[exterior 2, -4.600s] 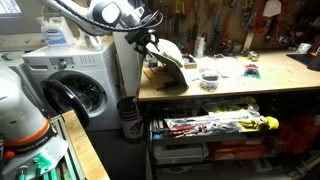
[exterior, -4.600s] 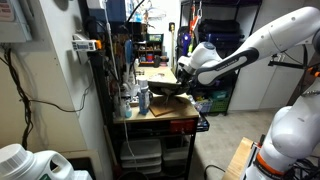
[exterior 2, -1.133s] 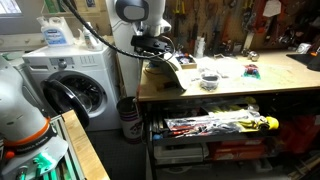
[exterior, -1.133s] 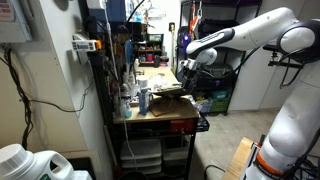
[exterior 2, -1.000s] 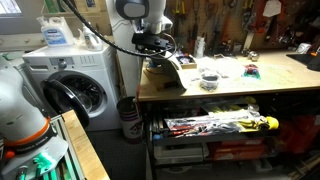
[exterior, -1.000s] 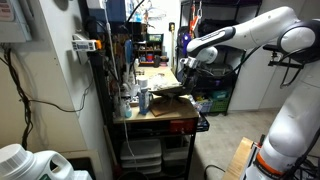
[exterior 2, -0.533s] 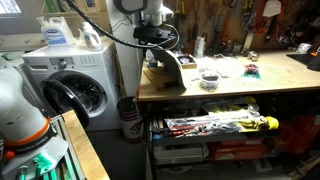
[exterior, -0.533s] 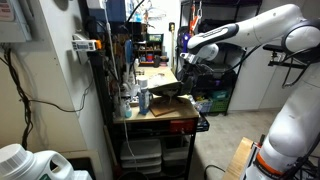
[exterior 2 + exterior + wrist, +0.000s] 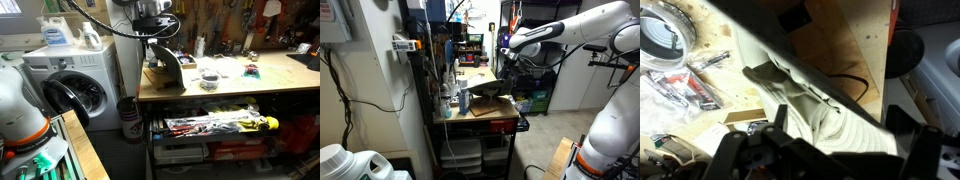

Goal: Turn over the hat on the table

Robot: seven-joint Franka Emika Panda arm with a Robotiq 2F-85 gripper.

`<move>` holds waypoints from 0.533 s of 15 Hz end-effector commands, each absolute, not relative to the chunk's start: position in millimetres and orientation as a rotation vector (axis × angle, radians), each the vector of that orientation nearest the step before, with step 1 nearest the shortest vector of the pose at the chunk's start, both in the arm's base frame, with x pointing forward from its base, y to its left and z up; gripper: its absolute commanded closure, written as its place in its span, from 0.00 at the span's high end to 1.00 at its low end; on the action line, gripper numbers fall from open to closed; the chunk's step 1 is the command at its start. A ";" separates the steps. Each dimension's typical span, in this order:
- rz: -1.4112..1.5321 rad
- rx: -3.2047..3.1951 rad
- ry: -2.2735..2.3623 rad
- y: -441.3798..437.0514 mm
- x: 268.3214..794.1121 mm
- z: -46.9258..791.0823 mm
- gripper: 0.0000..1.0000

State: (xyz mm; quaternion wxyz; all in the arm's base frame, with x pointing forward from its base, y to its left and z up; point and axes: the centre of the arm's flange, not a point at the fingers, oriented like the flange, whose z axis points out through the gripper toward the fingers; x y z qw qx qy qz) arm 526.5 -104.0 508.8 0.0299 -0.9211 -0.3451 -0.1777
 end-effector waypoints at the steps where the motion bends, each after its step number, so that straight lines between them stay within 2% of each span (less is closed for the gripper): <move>1: -0.563 -2.885 -1.088 -97.7 514.4 514.5 1.00; 8: -0.551 -2.920 -1.116 -94.4 508.5 526.7 1.00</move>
